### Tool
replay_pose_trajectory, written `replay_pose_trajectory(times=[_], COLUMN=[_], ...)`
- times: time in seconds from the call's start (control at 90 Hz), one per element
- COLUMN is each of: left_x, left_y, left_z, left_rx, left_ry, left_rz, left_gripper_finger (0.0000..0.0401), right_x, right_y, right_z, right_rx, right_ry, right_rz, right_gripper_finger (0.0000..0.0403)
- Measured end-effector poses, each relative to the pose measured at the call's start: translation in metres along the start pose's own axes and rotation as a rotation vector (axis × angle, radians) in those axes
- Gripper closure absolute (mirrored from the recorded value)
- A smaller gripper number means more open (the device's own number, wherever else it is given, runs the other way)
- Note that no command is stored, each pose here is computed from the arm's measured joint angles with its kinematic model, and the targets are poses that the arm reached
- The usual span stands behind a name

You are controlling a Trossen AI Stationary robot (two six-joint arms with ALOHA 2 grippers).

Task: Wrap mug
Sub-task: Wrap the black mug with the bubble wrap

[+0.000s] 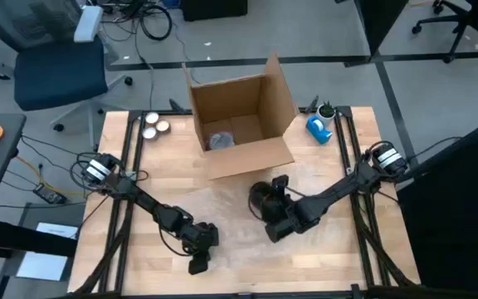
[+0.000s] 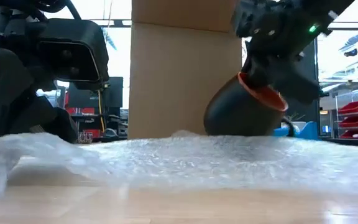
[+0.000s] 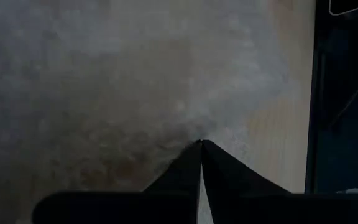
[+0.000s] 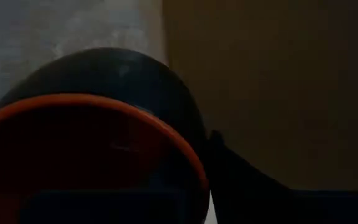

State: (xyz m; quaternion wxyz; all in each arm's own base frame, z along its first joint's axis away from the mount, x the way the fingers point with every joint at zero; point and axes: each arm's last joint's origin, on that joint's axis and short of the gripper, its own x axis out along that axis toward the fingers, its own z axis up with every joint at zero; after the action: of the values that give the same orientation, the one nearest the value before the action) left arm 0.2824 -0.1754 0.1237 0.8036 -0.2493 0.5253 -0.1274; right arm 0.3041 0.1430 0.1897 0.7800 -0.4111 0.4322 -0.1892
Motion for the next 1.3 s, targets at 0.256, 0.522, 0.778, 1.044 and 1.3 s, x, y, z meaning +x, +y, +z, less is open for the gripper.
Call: replay_pose_trajectory(times=[0.256,0.522,0.778,1.044,1.3], left_x=[0.000,0.000,0.000,0.000,0.000], left_y=[0.000,0.000,-0.001,0.000,0.000], left_z=[0.000,0.002,0.002,0.002,0.003], left_rx=[-0.001,-0.004,-0.003,-0.002,-0.002], left_ry=[-0.001,-0.019,-0.022,-0.029,-0.033], left_rz=[0.001,-0.002,-0.005,0.000,0.001], left_gripper_finger=[0.0401,0.0401,0.0401,0.0401,0.0401], right_x=[-0.014,0.001,0.008,0.015,0.021], right_y=[-0.024,-0.046,-0.049,-0.053,-0.050], right_z=[0.025,0.035,0.025,0.023,0.018], right_rx=[-0.001,0.213,0.228,0.241,0.242], right_ry=[-0.036,0.003,0.106,0.118,0.134], right_rz=[0.044,0.465,0.501,0.567,0.571], right_gripper_finger=[0.0401,0.0402,0.0403,0.0397,0.0382])
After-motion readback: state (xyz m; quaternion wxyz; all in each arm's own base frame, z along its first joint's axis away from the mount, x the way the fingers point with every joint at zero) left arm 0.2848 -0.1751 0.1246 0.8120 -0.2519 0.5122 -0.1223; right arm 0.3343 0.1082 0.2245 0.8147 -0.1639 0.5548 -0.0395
